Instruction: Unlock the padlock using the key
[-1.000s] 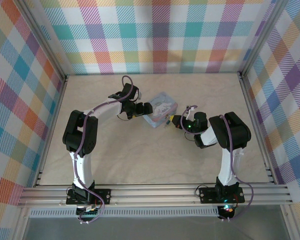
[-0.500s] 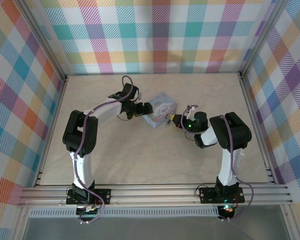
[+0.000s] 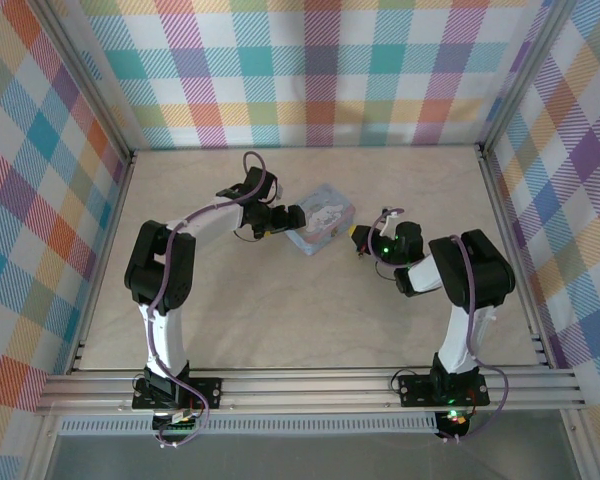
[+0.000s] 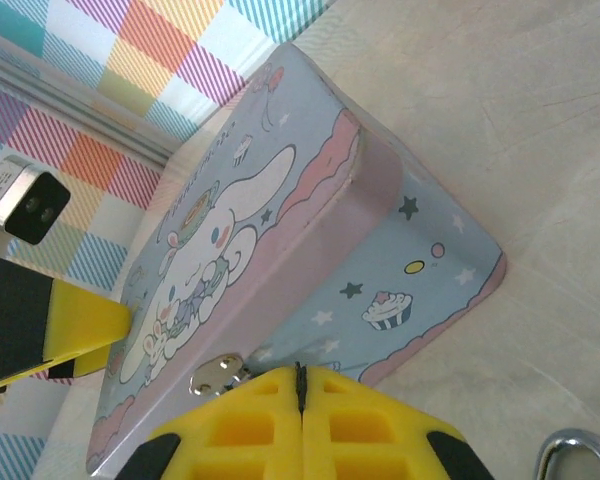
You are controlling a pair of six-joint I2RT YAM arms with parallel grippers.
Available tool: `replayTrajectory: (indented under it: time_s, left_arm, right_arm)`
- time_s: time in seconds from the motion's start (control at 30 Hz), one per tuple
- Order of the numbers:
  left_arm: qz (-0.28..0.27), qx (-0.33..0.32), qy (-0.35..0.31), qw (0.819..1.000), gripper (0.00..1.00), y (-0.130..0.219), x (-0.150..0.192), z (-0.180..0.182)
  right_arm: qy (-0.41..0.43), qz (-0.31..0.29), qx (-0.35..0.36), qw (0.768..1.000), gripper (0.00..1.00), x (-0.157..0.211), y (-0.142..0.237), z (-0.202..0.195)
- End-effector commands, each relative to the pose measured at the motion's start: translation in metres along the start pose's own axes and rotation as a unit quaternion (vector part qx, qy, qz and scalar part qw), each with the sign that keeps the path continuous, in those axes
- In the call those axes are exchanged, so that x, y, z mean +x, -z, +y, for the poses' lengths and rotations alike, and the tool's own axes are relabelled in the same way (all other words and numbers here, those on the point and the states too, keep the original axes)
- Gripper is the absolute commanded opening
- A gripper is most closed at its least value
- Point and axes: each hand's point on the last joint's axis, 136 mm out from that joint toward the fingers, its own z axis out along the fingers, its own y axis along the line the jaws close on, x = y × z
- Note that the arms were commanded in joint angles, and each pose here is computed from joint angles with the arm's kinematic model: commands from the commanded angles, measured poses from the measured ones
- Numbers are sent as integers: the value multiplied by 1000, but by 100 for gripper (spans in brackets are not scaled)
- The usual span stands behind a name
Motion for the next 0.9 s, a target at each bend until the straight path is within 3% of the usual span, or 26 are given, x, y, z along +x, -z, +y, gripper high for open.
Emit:
replayTrajectory:
  time_s: [0.0,0.3,0.57,0.87]
  left_arm:
    - [-8,-9,-6,1000,90,16,5,-5]
    - [-77,-25,-25,996,93,62,-12,-7]
    - [-156,-39,-28,987,98,109,-16,-1]
    - [-244,-75,-15,967,100,163,-6,23]
  right_arm:
    - [31,-2,4,1000,5,-7,9,7]
    - [92,70,77,990,16,-3,32,9]
    - [169,116,182,962,37,-15,77,10]
    - [215,114,246,938,63,-35,119,19]
